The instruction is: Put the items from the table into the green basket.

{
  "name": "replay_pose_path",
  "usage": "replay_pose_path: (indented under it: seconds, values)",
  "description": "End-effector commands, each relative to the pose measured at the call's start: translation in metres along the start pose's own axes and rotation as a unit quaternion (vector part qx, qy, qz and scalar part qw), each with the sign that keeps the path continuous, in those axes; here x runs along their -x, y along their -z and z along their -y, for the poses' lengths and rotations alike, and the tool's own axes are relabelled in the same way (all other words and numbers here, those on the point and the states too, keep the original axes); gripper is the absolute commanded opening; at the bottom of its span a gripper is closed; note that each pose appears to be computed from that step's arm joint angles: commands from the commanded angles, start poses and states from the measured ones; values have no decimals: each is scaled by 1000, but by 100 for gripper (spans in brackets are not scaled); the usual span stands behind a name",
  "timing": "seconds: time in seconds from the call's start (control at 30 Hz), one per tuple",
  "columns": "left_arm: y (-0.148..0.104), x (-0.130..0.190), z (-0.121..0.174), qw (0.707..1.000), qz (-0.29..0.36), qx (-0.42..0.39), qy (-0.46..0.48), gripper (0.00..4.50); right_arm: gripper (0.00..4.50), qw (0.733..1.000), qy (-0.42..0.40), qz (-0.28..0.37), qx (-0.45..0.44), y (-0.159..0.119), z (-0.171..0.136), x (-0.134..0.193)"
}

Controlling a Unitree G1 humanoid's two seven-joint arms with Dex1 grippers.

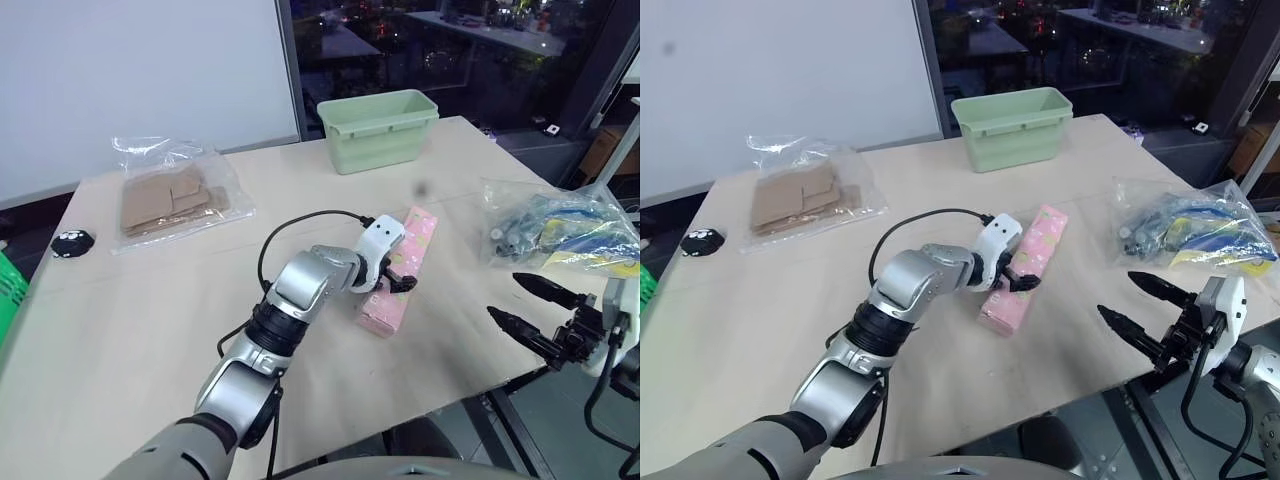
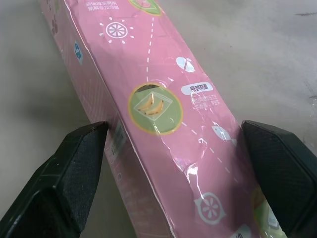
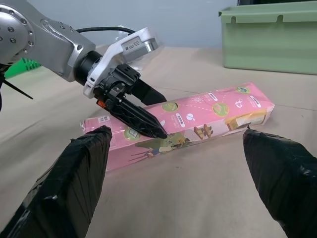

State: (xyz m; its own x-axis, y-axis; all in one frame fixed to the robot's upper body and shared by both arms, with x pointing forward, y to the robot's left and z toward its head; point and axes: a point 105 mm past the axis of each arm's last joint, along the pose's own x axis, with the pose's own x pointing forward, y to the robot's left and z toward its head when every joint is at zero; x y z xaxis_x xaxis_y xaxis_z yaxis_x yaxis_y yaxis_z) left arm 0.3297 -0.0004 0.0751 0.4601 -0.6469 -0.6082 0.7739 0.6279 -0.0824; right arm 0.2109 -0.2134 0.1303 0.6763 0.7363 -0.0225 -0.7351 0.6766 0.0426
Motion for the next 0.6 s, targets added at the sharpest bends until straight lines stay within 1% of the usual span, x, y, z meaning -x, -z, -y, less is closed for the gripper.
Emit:
replay_pose_path:
  seconds: [0.03, 0.13, 0.2, 0.23, 0.37, 0.47, 0.6]
  values:
    - [39, -10, -5, 997, -72, 24, -12, 332, 450, 999, -12, 13, 29, -13, -4, -4]
    - [40, -11, -5, 997, -74, 25, -13, 213, 450, 999, -12, 14, 30, -14, -4, -5]
    - [40, -11, -6, 997, -74, 26, -15, 144, 450, 999, -12, 14, 30, -14, -3, -5]
    - [40, -11, -6, 997, -74, 27, -16, 119, 450, 999, -12, 14, 30, -14, -3, -5]
    - [38, -12, -6, 997, -69, 24, -16, 119, 450, 999, -13, 14, 31, -14, -2, -5]
    - [31, -11, -8, 998, -55, 16, -18, 119, 450, 999, -15, 15, 31, -14, -1, -4]
    - [12, -4, -22, 999, -18, -3, -42, 119, 450, 999, -17, 16, 32, -15, -1, -5]
